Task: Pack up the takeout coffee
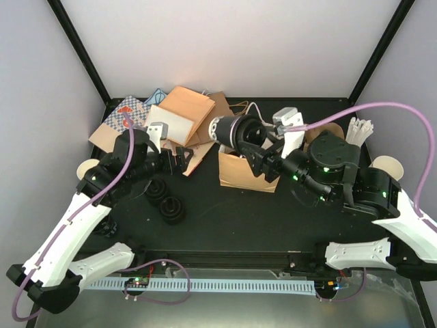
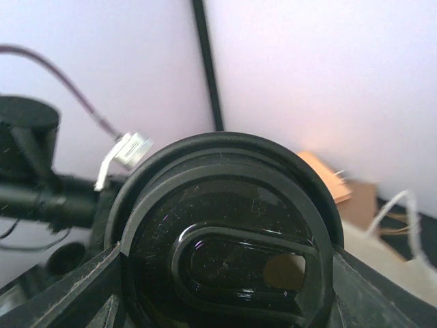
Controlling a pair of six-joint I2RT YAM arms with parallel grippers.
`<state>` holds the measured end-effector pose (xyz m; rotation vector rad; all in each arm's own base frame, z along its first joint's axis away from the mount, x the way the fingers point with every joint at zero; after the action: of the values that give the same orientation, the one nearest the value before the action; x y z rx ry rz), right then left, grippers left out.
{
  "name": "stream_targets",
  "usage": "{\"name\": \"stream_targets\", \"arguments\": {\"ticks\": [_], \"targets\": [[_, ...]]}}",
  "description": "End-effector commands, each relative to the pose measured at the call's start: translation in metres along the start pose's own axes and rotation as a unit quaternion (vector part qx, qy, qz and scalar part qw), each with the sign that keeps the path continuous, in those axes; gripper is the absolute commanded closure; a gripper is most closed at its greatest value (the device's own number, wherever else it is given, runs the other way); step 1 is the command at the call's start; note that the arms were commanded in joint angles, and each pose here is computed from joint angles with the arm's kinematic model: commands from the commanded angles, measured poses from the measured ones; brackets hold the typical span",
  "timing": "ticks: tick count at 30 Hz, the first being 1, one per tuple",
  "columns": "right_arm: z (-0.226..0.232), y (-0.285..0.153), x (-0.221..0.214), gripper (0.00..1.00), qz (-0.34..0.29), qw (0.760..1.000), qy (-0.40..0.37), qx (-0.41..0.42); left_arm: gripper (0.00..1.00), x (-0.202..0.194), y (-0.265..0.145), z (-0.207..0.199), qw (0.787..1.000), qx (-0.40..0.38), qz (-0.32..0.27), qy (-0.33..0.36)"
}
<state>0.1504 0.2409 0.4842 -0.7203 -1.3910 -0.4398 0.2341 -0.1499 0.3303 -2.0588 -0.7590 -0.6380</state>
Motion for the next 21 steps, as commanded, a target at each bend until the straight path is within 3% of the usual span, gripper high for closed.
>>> {"name": "stream_targets", "arguments": {"ticks": [1, 7, 21], "targets": [[-0.039, -0.024, 0.037, 0.38, -0.078, 0.99, -0.02, -0.115, 0.01, 0.007, -0.002, -0.015, 0.999, -0.053, 0.003, -0.003], [-0.067, -0.037, 0.021, 0.39, -0.061, 0.978, -0.04, -0.198, 0.01, 0.005, 0.017, -0.025, 0.996, -0.09, 0.028, 0.0], [-0.085, 0.004, -0.08, 0.4, 0.11, 0.946, -0.104, -0.286, 0.01, 0.001, 0.059, -0.045, 0.992, -0.099, 0.06, 0.039]]}}
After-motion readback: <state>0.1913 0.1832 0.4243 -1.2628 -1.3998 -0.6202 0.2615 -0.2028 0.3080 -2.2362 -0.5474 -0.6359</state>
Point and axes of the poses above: each gripper's point midway between its finger pads, its own y axis out along the fingers, its own z axis along the line the jaws close on, x = y × z, the point moved 2 cm from there along -y, back along the fingers, and after that the axes turned 9 degrees about -y, right-handed, at the moved point
